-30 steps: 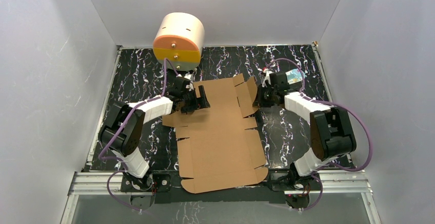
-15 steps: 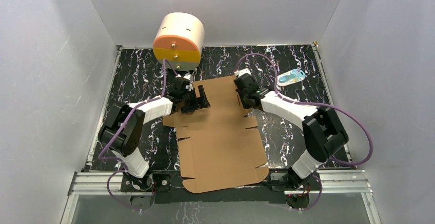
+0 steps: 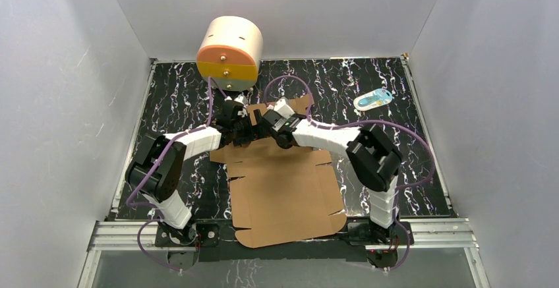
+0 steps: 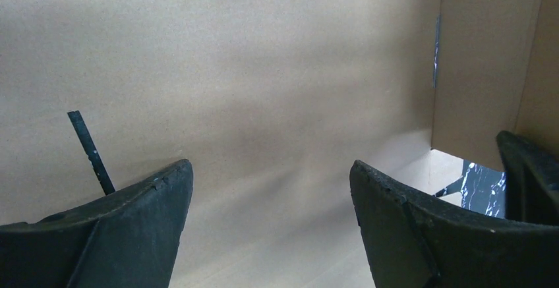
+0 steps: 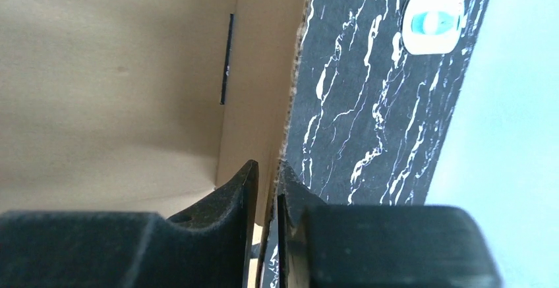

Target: Fold the paper box

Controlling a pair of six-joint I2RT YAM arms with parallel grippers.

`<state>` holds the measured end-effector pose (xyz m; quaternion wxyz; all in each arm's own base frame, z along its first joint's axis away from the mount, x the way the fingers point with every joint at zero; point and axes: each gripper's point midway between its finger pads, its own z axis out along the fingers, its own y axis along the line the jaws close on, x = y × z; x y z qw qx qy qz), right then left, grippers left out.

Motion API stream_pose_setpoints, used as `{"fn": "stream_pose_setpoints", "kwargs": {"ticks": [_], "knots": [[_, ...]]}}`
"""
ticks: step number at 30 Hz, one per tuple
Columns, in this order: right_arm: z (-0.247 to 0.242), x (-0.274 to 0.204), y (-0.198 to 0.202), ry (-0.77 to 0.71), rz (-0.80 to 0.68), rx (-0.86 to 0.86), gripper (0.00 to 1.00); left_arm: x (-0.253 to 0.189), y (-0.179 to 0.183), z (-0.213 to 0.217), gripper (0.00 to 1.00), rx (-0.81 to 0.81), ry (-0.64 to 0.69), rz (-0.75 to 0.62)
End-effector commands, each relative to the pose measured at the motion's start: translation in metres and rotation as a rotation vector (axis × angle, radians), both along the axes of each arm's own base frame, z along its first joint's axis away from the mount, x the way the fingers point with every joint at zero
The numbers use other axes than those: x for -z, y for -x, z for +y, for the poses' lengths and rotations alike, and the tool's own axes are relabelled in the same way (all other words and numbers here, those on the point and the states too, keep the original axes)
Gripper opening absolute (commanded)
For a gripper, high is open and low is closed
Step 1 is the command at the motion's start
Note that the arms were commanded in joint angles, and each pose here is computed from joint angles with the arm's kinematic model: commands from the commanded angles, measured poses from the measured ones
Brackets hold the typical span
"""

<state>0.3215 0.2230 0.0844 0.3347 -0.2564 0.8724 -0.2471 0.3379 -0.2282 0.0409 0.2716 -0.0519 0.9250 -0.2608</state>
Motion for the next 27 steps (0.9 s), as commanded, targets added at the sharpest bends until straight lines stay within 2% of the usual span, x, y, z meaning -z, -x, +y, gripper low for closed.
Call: {"fn": "stream_pose_setpoints", "kwargs": {"ticks": [1, 9, 16, 27], "knots": [[0.007, -0.013, 0.001, 0.09, -0.066, 0.027, 0.26, 0.017, 0.023, 0.002, 0.86, 0.008, 0.001, 0.09], [0.021, -0.007, 0.006, 0.084, -0.055, -0.001, 0.39, 0.017, 0.022, 0.0, 0.86, 0.0, 0.021, 0.086], [0.025, -0.025, 0.007, 0.02, -0.078, -0.016, 0.5, 0.007, 0.02, 0.001, 0.86, -0.008, 0.021, 0.062], [0.016, -0.063, 0.01, -0.074, -0.151, -0.027, 0.66, -0.058, 0.007, 0.007, 0.88, -0.036, 0.023, -0.06]]}}
